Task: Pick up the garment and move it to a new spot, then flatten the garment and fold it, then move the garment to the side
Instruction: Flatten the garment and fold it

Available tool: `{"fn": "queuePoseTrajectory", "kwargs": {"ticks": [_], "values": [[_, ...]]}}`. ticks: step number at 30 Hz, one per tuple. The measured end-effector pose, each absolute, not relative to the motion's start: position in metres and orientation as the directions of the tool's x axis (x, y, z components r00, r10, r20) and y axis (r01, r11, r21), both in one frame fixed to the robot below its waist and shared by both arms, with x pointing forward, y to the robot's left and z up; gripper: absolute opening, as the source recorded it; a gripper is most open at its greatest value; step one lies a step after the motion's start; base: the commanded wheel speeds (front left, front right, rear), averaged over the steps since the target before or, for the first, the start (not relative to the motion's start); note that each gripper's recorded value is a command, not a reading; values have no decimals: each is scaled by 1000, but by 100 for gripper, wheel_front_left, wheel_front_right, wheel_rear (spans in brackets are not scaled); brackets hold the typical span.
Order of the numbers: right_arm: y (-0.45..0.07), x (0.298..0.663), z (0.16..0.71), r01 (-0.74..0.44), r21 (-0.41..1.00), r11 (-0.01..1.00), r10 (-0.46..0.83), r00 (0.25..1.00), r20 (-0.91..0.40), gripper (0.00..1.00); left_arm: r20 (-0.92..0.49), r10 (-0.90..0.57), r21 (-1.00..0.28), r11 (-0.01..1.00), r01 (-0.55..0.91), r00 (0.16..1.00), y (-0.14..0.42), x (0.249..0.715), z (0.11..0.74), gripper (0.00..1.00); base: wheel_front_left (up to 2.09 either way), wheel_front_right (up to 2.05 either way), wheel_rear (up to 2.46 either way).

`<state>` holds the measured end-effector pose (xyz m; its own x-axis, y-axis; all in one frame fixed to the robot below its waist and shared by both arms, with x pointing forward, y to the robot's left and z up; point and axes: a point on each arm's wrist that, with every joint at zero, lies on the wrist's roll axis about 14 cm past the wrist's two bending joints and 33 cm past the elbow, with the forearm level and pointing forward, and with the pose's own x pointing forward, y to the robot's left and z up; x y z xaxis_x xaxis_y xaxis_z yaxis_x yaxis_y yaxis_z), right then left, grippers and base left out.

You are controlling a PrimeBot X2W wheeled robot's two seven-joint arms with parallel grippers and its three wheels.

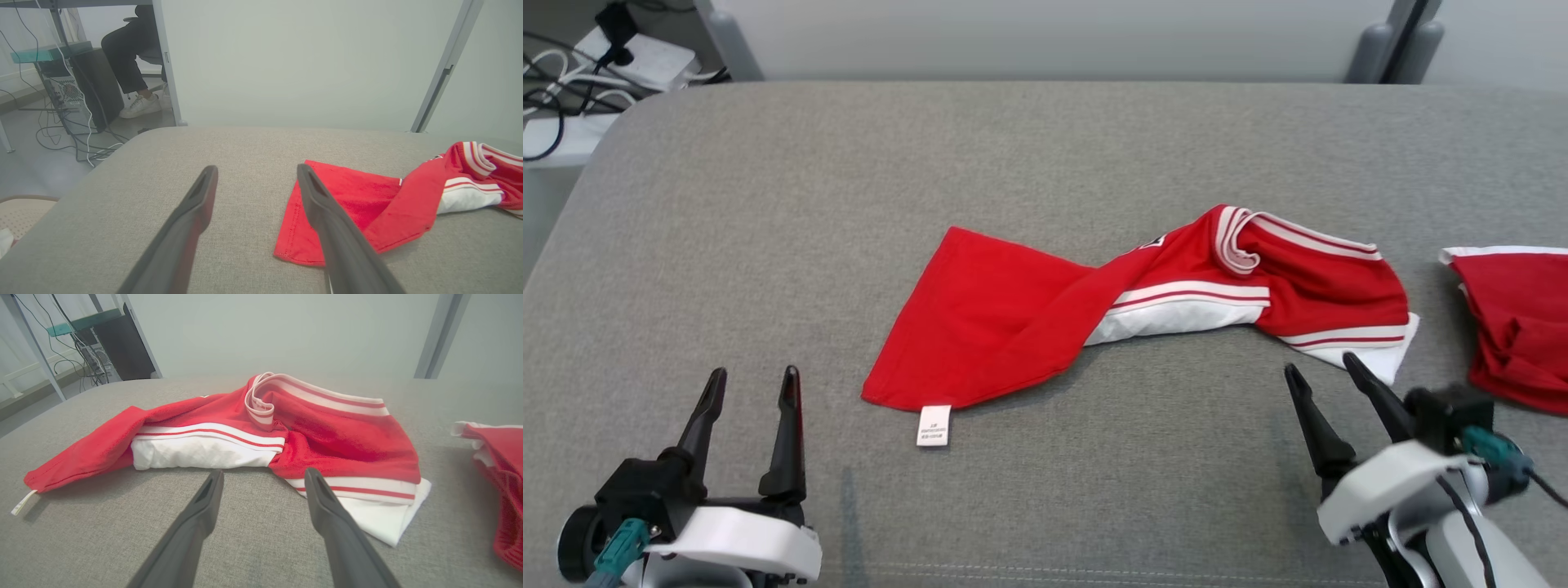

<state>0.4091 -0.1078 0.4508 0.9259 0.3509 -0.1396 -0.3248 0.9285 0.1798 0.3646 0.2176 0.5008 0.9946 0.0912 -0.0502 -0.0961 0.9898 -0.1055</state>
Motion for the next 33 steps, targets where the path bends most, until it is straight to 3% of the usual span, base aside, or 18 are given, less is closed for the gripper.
{"fn": "queuePoseTrajectory", "kwargs": {"ticks": [10, 16, 17, 18, 19, 21, 24, 25, 26, 33], "values": [[-61, 466, 423, -471, 124, 873, 487, 835, -257, 100, -64, 132, -129, 982, -139, 989, 224, 373, 490, 100, 0, 0, 0], [-41, 467, 401, -539, 93, 837, 536, 777, -329, 100, -82, 152, -122, 979, -161, 985, 230, 373, 482, 100, 0, 0, 0], [-40, 467, 398, -545, 88, 834, 540, 771, -338, 95, -83, 154, -121, 979, -163, 985, 231, 374, 482, 100, 0, 0, 0], [-40, 468, 395, -549, 82, 832, 540, 766, -349, 57, -85, 151, -123, 979, -161, 985, 230, 374, 481, 100, 0, 0, 0], [-40, 468, 394, -553, 76, 830, 540, 762, -356, 46, -90, 150, -122, 980, -160, 985, 230, 374, 479, 100, 0, 0, 0], [-41, 471, 392, -555, 64, 829, 538, 761, -363, 38, -94, 147, -124, 980, -158, 985, 230, 374, 477, 100, 0, 0, 0], [-42, 475, 388, -563, 42, 825, 534, 755, -379, 39, -90, 144, -125, 980, -155, 985, 229, 378, 478, 100, 0, 0, 0], [-42, 477, 388, -566, 35, 824, 535, 754, -382, 31, -84, 141, -126, 981, -151, 986, 228, 380, 479, 100, 0, 0, 0], [-42, 478, 387, -571, 27, 821, 534, 750, -389, 0, -81, 137, -128, 981, -147, 987, 227, 381, 479, 100, 0, 0, 0], [-37, 480, 385, -584, 23, 812, 543, 739, -400, 0, -91, 139, -125, 981, -150, 986, 227, 381, 475, 100, 0, 0, 0]]}}
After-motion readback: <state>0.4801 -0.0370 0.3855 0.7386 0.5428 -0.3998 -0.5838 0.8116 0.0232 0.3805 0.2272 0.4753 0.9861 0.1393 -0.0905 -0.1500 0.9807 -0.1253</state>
